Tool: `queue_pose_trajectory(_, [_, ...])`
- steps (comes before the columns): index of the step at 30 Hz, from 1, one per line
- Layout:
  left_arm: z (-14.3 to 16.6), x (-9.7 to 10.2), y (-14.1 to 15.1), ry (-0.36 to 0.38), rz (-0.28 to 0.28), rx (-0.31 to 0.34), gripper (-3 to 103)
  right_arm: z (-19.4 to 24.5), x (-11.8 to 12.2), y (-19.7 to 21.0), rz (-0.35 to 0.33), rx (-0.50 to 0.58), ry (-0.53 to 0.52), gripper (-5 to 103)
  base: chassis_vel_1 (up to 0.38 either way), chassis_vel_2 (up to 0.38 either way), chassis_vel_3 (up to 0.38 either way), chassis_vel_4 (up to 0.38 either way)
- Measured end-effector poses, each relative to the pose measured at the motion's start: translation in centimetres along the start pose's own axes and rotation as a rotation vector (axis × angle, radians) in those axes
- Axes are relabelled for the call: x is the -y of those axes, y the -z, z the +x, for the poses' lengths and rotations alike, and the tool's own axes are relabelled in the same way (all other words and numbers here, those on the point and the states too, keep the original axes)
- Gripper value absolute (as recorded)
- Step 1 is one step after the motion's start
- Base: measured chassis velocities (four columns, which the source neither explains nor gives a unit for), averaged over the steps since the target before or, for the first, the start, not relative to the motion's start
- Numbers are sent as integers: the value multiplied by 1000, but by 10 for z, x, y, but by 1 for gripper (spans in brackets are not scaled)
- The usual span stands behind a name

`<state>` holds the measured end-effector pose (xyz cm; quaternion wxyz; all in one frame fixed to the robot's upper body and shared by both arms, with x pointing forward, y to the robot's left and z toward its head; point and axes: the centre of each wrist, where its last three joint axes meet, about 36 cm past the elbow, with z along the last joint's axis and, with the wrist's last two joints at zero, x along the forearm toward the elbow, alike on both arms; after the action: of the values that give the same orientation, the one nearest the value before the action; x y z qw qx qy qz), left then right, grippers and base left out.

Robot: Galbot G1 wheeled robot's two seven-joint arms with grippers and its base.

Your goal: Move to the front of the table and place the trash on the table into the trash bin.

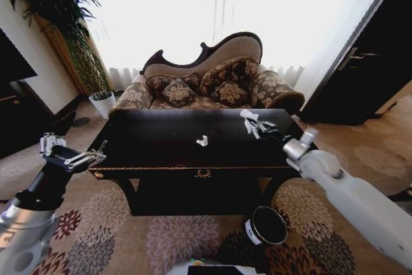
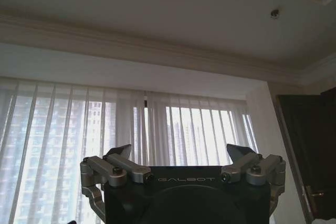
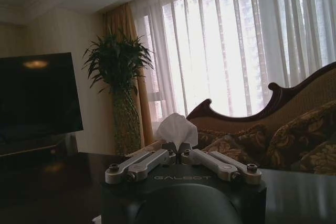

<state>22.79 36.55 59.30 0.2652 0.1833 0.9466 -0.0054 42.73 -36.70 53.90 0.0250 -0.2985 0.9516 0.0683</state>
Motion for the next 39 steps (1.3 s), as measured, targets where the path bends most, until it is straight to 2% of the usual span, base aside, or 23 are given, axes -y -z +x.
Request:
queue_pose_trajectory(2, [0, -1, 1, 9, 20, 8, 100, 15, -14, -21, -17, -10, 14, 0, 0, 0, 0, 0])
queue_pose_trajectory(4, [0, -1, 2, 10, 25, 10, 100, 18, -16, -26, -20, -12, 16, 0, 0, 0, 0, 0])
queue_pose_trajectory(7, [-2, -2, 5, 8, 40, 19, 100, 40, -35, -65, -48, 3, 46, 0, 0, 0, 0, 0])
queue_pose_trajectory(13, [-4, -4, 7, 3, 32, 32, 100, 65, -55, -97, -131, 101, 72, 0, 0, 0, 0, 0])
queue_pose_trajectory(16, [-6, -5, 8, -5, 30, 43, 100, 77, -60, -119, -157, 146, 113, 0, 0, 0, 0, 0])
queue_pose_trajectory(24, [-10, -6, 0, -12, 40, 45, 100, 95, -64, -163, -204, 168, 214, 0, 0, 0, 0, 0])
queue_pose_trajectory(29, [-10, -13, 1, -10, 37, 47, 100, 108, -70, -200, -206, 112, 273, 0, 0, 0, 0, 0])
queue_pose_trajectory(32, [-8, -23, 0, 4, 26, 54, 100, 114, -66, -229, -138, 23, 295, 0, 0, 0, 0, 0])
queue_pose_trajectory(34, [-8, -25, -1, 6, 23, 56, 100, 115, -65, -236, -121, 3, 287, 0, 0, 0, 0, 0])
queue_pose_trajectory(35, [-8, -27, -1, 8, 19, 56, 100, 118, -64, -254, -96, -40, 248, 0, 0, 0, 0, 0])
queue_pose_trajectory(39, [-9, -28, -1, 1, 18, 55, 100, 128, -65, -306, -75, -182, 118, 0, 0, 0, 0, 0])
